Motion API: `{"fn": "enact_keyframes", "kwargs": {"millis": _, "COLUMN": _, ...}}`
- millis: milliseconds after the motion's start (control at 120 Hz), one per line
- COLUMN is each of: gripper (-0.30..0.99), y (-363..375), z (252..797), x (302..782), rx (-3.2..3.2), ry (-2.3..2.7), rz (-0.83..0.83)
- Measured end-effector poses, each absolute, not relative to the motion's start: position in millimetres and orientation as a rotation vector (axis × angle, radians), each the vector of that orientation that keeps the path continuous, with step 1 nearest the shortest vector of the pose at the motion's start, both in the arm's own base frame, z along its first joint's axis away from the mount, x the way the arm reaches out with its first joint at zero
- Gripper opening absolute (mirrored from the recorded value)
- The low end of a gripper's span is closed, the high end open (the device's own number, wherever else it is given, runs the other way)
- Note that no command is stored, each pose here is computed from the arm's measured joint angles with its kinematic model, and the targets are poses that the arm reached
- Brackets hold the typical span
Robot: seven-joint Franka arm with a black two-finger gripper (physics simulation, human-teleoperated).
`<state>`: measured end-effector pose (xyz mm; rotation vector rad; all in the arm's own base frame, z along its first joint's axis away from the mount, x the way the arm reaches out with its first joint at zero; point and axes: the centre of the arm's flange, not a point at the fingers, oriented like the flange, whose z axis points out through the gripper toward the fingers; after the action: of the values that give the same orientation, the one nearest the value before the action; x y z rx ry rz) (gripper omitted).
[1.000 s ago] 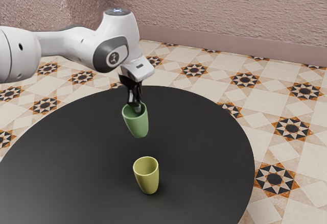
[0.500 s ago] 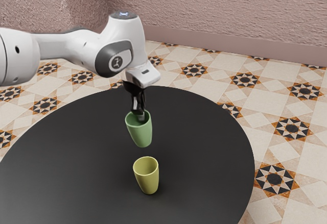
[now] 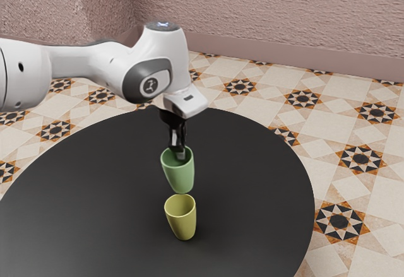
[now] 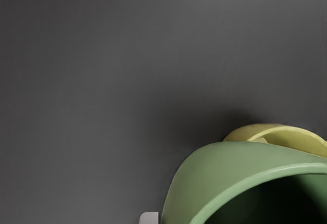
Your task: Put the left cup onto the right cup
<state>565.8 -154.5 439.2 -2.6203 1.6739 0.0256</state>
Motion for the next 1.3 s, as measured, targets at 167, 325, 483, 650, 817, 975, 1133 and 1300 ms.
{"fn": "enact_keyframes", "kwargs": {"millis": 167, "gripper": -0.09, "y": -163.4, "z": 436.3, "x": 561.1, "rx": -2.623, "ry": 1.673, "rz": 0.035}}
{"fn": "enact_keyframes", "kwargs": {"millis": 325, "gripper": -0.09, "y": -163.0, "z": 431.9, "x": 555.4, "rx": -2.637, "ry": 1.657, "rz": 0.052}}
{"fn": "enact_keyframes", "kwargs": {"millis": 483, "gripper": -0.09, "y": -165.3, "z": 429.2, "x": 550.2, "rx": -2.646, "ry": 1.648, "rz": 0.062}}
{"fn": "enact_keyframes", "kwargs": {"millis": 650, "gripper": -0.09, "y": -173.5, "z": 427.8, "x": 548.2, "rx": -2.643, "ry": 1.649, "rz": 0.061}}
{"fn": "enact_keyframes", "kwargs": {"millis": 817, "gripper": -0.09, "y": -174.3, "z": 425.5, "x": 549.3, "rx": -2.65, "ry": 1.636, "rz": 0.061}}
{"fn": "enact_keyframes", "kwargs": {"millis": 975, "gripper": -0.09, "y": -175.2, "z": 424.2, "x": 549.5, "rx": -2.655, "ry": 1.627, "rz": 0.061}}
{"fn": "enact_keyframes", "kwargs": {"millis": 1133, "gripper": -0.09, "y": -180.5, "z": 422.1, "x": 548.4, "rx": -2.654, "ry": 1.63, "rz": 0.063}}
{"fn": "enact_keyframes", "kwargs": {"millis": 1300, "gripper": -0.09, "y": -181.0, "z": 412.9, "x": 550.0, "rx": -2.67, "ry": 1.621, "rz": 0.082}}
